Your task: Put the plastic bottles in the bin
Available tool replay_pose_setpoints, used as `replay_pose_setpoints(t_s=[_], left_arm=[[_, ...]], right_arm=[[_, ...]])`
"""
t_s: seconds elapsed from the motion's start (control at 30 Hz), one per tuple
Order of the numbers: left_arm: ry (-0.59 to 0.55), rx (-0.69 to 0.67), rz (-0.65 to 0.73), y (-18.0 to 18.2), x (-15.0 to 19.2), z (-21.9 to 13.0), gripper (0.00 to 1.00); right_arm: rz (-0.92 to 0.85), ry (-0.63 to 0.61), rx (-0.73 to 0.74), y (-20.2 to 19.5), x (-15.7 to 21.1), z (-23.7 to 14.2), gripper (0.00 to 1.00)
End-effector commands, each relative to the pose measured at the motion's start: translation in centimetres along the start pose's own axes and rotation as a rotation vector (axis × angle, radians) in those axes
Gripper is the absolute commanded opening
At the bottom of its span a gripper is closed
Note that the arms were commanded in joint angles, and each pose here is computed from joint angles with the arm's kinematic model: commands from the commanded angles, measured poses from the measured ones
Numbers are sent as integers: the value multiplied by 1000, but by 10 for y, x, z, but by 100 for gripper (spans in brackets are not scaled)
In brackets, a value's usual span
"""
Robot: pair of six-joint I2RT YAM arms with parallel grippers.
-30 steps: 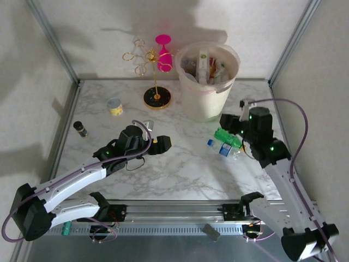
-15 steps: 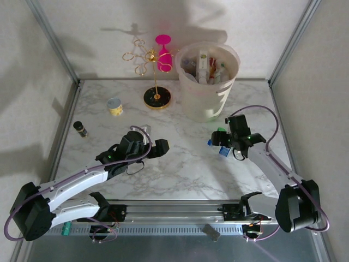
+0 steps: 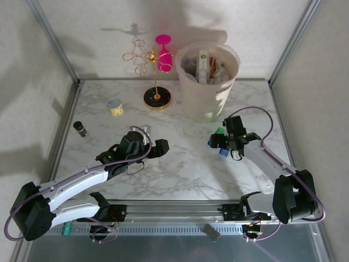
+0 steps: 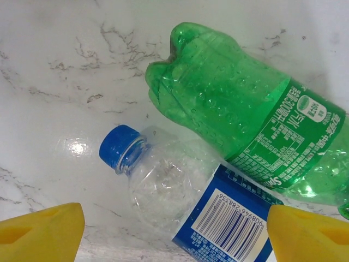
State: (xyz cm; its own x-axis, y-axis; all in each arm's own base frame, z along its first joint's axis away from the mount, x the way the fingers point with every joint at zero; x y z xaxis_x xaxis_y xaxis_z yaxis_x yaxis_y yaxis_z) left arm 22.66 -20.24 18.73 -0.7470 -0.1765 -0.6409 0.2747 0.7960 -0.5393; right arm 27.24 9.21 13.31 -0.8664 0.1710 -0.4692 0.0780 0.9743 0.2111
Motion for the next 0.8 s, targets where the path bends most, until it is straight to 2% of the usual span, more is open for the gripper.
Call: replay_pose_setpoints(t_s=[0.0, 0.2, 0.4, 0.77], left_arm=[[-24, 2, 10, -1, -6, 0, 93], [-30, -7, 9, 1, -6, -2, 93], [-29, -1, 6, 0, -6, -1, 93], [-29, -3, 10, 0, -6, -3, 93]], right_arm=[[12, 21, 11, -1, 6, 5, 87], [9, 64, -24, 9, 14, 6, 88], [10, 103, 14, 6, 20, 12, 88], [-13, 98, 59, 9, 17, 12, 89]])
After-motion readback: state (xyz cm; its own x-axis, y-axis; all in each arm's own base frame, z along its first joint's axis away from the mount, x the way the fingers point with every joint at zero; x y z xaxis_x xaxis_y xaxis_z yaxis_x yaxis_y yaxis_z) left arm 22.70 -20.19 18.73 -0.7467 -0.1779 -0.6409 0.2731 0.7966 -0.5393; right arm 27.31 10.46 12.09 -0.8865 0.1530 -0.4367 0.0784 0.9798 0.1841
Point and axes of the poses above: each hand's point on the last joint's axis, 136 mm out from that joint toward the fingers, its own z axis out along the fingers, its own y axis along the line the jaws close on, x = y × z, the point moved 5 cm from there along -z, back along the fingers, and after that the axes turned 9 degrees about z, right-handed, at the moved point
